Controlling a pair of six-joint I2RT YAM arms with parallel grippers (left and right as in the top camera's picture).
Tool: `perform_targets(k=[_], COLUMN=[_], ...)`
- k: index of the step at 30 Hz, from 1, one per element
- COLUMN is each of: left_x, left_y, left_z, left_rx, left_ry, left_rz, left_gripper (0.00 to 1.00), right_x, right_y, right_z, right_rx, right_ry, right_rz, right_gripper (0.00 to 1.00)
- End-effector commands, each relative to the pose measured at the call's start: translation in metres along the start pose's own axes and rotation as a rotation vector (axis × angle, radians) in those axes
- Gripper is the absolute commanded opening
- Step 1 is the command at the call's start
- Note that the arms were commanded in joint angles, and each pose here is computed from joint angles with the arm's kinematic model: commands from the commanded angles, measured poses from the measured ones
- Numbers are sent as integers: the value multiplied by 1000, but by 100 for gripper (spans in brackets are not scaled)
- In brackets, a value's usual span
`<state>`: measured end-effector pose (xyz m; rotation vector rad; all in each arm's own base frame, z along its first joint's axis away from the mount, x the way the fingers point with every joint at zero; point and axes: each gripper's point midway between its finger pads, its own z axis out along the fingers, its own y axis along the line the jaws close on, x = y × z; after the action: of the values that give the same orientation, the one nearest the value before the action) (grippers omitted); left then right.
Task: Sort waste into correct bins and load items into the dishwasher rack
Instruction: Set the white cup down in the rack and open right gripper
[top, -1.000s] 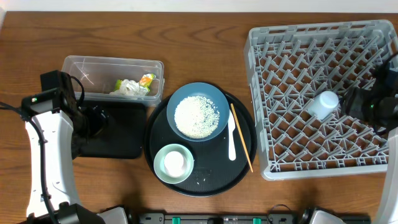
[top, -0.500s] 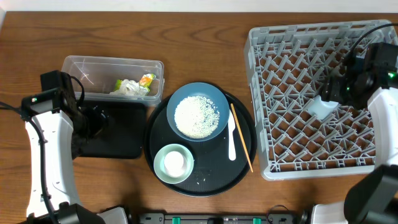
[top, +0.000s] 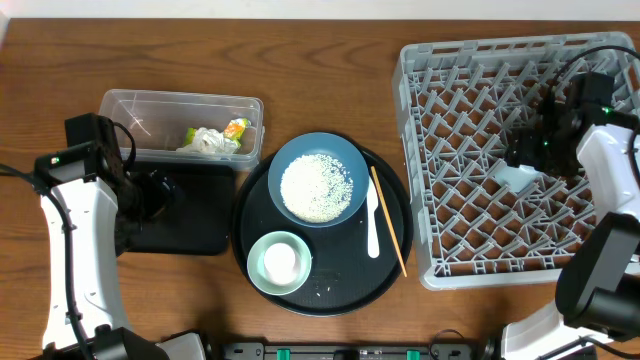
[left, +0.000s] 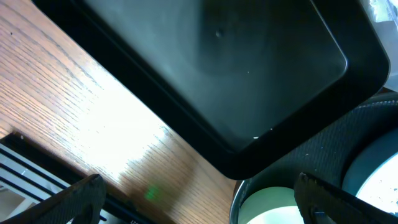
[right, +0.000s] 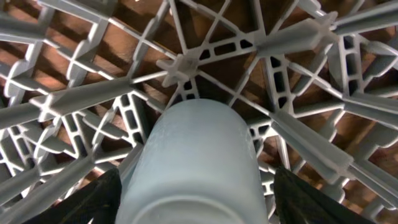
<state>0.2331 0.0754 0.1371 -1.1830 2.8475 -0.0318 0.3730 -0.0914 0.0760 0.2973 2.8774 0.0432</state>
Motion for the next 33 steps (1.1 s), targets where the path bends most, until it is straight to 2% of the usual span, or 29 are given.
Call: perform_targets(k=[1, 6, 12, 18, 20, 26, 33], left_x=[1, 1, 1, 0, 0, 0, 0], left_y=[3, 3, 3, 3, 3, 3, 3], left_z=[3, 3, 3, 3, 3, 3, 3], left_rx=[-15, -15, -14, -13, -13, -13, -13], left_ry=[10, 10, 9, 6, 6, 6, 7], left_rz=[-16, -16, -16, -16, -16, -16, -16], left_gripper=[98, 98, 98, 98, 98, 98, 98], right_x=[-3, -1, 0, -11, -16, -35, -47], right_y=[4, 4, 5, 6, 6, 0, -63], right_z=[1, -2, -12, -42, -56, -99, -148], right_rx=[0, -1, 0, 0, 1, 9, 125], right_ry=[5, 13, 11, -12, -16, -66, -148], right_rz=[-2, 21, 29, 27, 28, 44, 169], right_gripper=[70, 57, 51, 42, 37, 36, 36])
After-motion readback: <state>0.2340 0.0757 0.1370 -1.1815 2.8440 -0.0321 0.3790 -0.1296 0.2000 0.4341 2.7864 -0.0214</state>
